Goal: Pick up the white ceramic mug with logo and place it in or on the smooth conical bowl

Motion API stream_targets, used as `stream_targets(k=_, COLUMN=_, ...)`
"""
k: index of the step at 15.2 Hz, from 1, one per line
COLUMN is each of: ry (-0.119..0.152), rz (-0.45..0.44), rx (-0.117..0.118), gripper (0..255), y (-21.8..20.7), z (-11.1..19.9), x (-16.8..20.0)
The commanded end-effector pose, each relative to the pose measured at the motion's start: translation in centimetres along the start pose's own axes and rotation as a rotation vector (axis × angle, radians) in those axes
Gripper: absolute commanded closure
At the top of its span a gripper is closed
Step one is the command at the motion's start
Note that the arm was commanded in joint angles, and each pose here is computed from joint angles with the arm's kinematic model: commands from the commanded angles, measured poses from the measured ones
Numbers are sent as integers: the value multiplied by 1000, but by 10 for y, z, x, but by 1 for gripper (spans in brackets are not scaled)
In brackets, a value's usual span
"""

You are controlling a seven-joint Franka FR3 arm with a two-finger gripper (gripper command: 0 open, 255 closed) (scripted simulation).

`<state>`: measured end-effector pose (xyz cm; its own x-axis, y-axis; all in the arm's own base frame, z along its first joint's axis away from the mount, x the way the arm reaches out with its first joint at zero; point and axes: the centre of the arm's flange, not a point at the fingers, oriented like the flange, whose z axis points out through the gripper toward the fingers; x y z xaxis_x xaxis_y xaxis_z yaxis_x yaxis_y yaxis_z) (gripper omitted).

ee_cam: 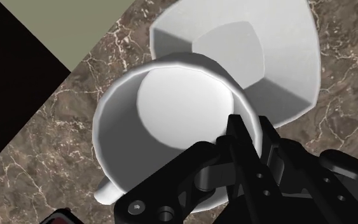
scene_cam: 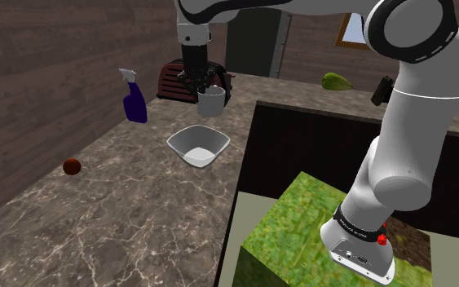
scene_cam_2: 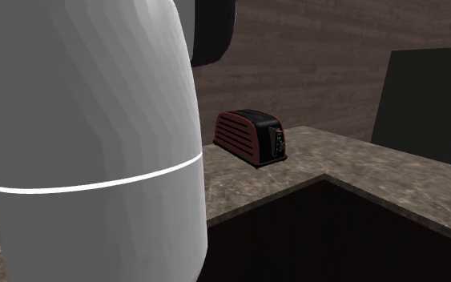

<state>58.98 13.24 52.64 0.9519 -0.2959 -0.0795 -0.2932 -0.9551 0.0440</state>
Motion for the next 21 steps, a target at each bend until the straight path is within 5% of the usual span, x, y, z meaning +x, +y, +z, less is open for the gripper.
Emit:
stream_targets(k=1, ry=0, rz=1, rx=0, gripper=255, y=-25, z=-3, x=-11)
stream_targets(k=21, ry=0, rz=1, rx=0, gripper=255, y=-48, z=89, x=-10)
